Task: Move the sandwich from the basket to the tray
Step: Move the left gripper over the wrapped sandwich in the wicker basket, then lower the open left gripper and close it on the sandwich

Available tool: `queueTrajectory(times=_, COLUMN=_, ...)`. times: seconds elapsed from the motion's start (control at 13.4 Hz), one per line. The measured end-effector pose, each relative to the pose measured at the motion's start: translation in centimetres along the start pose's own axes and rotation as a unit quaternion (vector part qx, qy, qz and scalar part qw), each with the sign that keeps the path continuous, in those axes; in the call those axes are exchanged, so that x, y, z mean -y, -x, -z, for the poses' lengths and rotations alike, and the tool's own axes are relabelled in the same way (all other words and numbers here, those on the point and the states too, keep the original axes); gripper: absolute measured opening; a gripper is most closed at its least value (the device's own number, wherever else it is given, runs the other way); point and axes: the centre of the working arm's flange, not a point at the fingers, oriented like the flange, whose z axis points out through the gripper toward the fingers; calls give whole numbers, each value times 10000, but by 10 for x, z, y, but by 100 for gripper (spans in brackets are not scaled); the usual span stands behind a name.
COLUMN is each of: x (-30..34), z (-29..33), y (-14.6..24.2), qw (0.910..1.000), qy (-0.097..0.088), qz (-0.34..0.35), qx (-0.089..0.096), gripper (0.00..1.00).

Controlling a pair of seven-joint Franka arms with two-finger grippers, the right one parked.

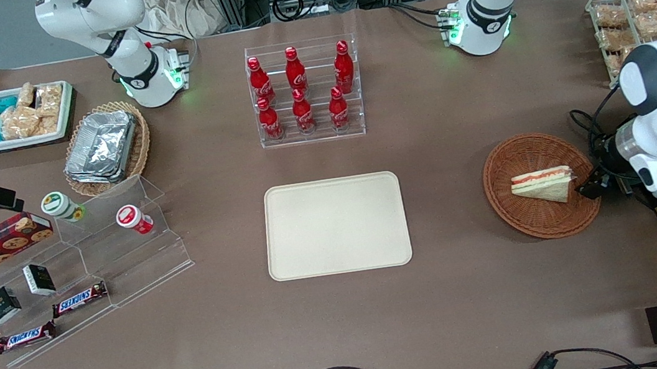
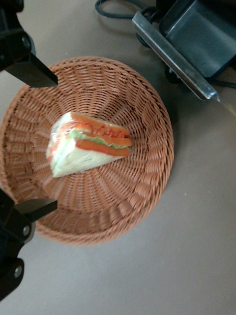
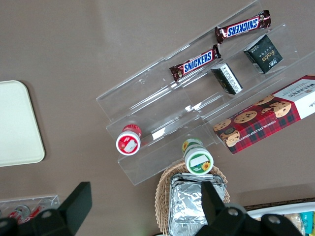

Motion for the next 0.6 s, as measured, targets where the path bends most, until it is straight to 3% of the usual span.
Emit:
queueTrajectory(times=0.3, x=16, z=-50, y=8, qw=9998, qy=-80, qz=116, qx=106, gripper=100)
queueTrajectory(times=0.6, x=24, z=-71, y=13, qw=9998, qy=-56, qz=170, qx=100, gripper=100)
